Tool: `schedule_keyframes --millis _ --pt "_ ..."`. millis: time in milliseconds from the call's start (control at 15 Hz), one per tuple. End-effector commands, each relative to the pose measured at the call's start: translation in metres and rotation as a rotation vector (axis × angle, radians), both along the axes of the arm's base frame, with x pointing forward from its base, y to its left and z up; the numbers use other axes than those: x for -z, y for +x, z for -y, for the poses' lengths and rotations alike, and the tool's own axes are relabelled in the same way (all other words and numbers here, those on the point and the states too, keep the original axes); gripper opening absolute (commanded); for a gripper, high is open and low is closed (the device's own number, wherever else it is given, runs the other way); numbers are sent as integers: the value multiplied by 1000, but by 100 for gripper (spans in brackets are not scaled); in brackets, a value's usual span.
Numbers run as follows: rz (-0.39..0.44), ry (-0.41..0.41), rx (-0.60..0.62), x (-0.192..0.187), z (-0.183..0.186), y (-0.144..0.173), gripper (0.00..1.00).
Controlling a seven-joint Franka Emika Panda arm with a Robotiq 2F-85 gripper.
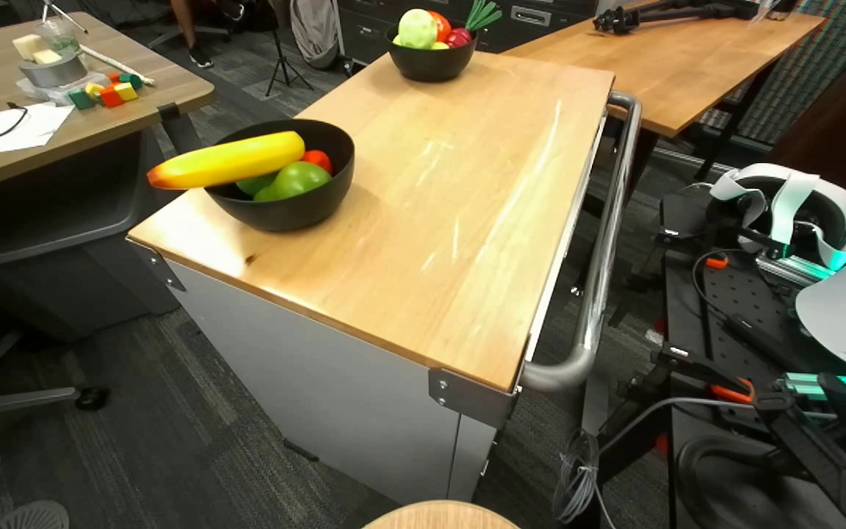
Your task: Remove the objects one at a time from the black bowls starting with the left bowl and place the objects on the table
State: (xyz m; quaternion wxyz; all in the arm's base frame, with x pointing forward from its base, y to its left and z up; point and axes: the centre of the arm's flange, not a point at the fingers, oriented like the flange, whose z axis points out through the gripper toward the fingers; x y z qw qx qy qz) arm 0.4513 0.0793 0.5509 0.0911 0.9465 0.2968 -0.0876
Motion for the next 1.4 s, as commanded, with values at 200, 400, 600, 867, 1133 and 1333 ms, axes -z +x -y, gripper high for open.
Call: schedule_keyframes --millis 200,400,600,867,1133,1333 --pt "246 82 -100 20 -7 74 100" --pt "204 129 -65 54 -24 122 100" --pt "48 224 -3 91 -41 155 100" --pt "-48 203 7 123 -37 136 100" --pt "39 231 -20 122 -38 140 100" --pt "191 230 -91 119 -50 154 100"
